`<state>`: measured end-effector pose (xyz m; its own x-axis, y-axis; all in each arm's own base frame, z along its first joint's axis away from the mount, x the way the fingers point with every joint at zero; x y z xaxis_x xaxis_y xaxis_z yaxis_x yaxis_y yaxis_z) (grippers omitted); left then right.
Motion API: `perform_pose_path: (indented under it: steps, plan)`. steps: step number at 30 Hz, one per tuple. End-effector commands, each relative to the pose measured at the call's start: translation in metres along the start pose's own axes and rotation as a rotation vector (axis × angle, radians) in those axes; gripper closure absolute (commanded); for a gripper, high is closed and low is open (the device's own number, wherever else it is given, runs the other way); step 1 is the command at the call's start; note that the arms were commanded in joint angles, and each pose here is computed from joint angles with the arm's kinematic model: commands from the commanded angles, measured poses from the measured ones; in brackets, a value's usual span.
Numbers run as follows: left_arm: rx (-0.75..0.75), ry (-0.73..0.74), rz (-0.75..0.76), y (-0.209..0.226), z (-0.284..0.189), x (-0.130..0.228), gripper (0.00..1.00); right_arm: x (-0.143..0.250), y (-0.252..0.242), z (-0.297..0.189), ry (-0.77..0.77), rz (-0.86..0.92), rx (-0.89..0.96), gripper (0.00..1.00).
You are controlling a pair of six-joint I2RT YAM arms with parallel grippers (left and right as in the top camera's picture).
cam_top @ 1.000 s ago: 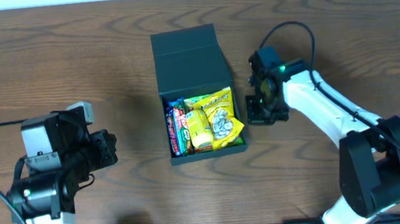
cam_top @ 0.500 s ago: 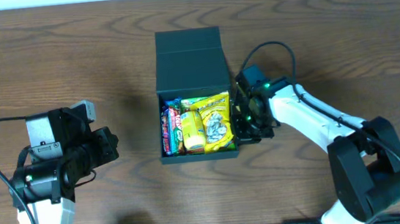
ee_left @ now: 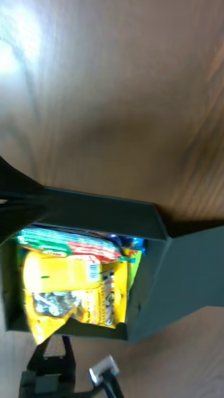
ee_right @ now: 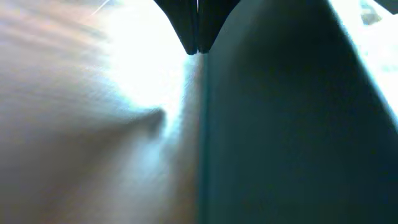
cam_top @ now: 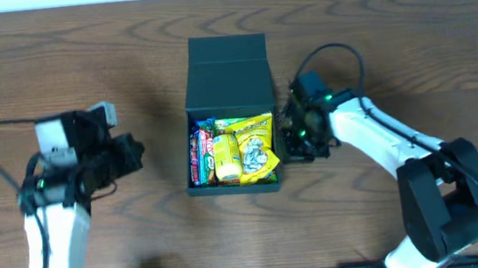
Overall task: Pack container
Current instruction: 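Raise both grippers to the lid's left and right edges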
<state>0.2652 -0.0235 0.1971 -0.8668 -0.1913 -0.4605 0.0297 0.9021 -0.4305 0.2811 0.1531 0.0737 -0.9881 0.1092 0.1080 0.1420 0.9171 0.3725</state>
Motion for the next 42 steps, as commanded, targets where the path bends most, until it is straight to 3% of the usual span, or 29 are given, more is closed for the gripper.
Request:
perform_pose_path:
  steps: [1,5,9,15,22,42]
  plan:
    - [0.09,0.077,-0.023,0.003,0.03,-0.001,0.94,-0.018,-0.01,-0.011,-0.063,0.059,-0.041,0.99]
    - [0.169,0.123,-0.057,0.012,0.07,-0.009,0.94,-0.04,-0.008,-0.021,-0.135,0.063,-0.157,0.99]
    - [0.172,0.166,-0.126,0.026,0.105,-0.019,0.94,-0.06,0.004,-0.029,-0.224,0.02,-0.25,0.99]
    - [0.189,0.217,-0.116,0.022,0.142,-0.046,0.95,-0.084,0.01,-0.03,-0.312,0.052,-0.309,0.99]
    - [0.188,0.256,-0.138,0.015,0.177,-0.072,0.95,-0.104,0.001,-0.008,-0.287,0.126,-0.395,0.99]
    - [0.219,0.324,-0.176,0.003,0.225,-0.083,0.95,-0.136,0.008,0.017,-0.231,0.153,-0.567,0.99]
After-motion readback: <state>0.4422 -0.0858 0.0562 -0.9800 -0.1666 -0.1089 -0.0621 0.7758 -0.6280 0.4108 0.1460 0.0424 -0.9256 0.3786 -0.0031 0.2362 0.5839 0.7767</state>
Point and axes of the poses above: each gripper's point midway between its finger pads, its own z axis out along the fingers, its own y axis along the line the jaws close on, x = y × z, the point moved 5 cm from there along -z, back along the fingers, and after that the axes turned 7 degrees about z, right-handed, at the moved point
